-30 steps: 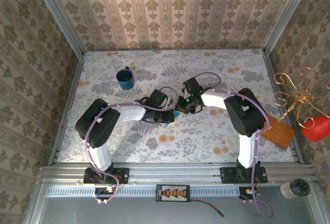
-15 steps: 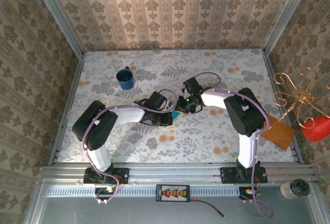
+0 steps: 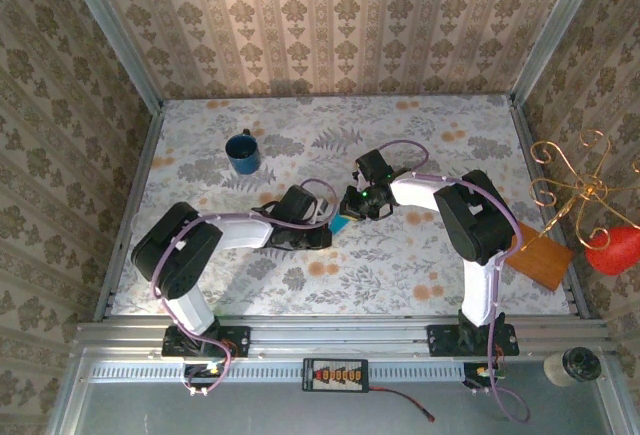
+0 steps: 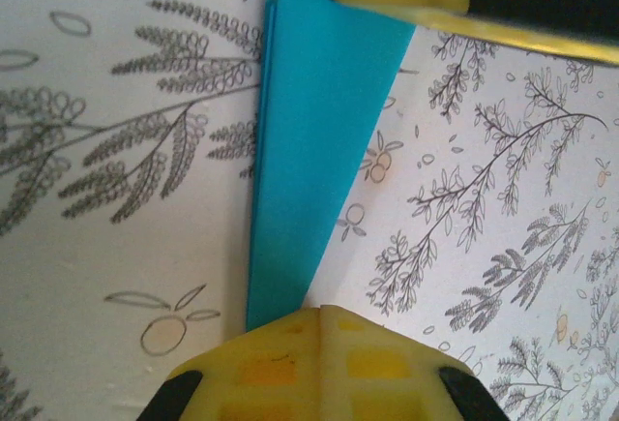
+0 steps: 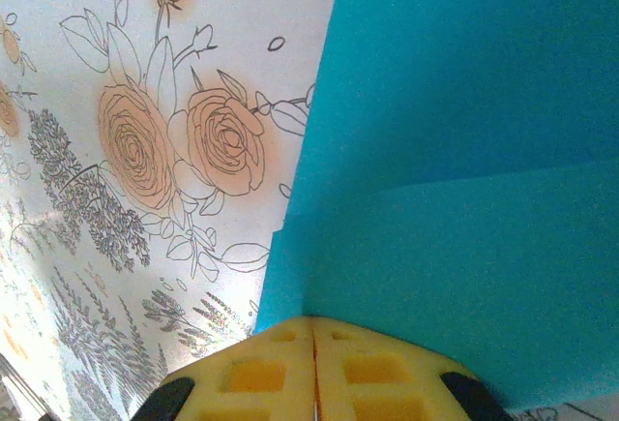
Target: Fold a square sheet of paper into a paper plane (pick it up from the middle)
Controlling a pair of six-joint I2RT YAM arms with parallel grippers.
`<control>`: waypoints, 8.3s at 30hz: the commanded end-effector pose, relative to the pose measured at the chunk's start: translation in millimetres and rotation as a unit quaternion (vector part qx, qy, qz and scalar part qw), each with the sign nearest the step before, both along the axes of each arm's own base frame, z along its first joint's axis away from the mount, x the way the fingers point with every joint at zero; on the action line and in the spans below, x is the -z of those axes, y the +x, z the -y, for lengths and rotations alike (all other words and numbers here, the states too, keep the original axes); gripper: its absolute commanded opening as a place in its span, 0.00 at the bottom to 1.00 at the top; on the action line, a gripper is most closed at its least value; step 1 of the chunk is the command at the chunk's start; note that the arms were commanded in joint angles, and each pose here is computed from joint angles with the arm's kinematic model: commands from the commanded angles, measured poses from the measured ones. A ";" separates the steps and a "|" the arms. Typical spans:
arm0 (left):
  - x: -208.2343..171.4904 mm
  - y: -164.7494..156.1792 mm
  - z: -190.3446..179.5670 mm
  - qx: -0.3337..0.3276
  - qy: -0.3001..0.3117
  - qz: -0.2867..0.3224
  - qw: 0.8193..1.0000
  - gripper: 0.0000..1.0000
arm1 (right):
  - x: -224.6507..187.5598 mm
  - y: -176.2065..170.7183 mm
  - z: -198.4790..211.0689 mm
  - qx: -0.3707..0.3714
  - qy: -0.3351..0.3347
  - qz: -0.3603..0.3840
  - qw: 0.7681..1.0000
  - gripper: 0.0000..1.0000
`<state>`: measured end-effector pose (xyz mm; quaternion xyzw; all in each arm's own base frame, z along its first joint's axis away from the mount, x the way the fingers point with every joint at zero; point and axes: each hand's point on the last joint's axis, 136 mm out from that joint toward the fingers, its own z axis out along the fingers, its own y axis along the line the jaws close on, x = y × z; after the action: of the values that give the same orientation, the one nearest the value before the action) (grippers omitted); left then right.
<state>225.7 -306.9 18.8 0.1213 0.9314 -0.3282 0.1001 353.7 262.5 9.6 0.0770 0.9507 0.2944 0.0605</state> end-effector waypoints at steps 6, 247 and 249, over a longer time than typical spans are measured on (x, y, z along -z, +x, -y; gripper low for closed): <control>42.5 -59.9 -42.3 -0.013 0.068 -0.120 0.990 0.05 | 80.9 -39.0 52.4 0.033 -0.137 -0.092 0.986 0.09; -13.4 -38.8 -58.7 -0.027 0.020 -0.059 0.998 0.32 | 3.6 1.7 38.1 -0.025 -0.024 0.019 0.999 0.09; -28.2 -30.1 -66.7 -0.038 0.012 -0.041 0.998 0.36 | -17.7 4.6 29.8 -0.035 -0.012 0.036 0.999 0.11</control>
<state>196.8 -257.2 38.1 0.0758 0.9379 -0.3311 0.0711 365.0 240.9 16.8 0.0387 0.9449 0.3117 0.0919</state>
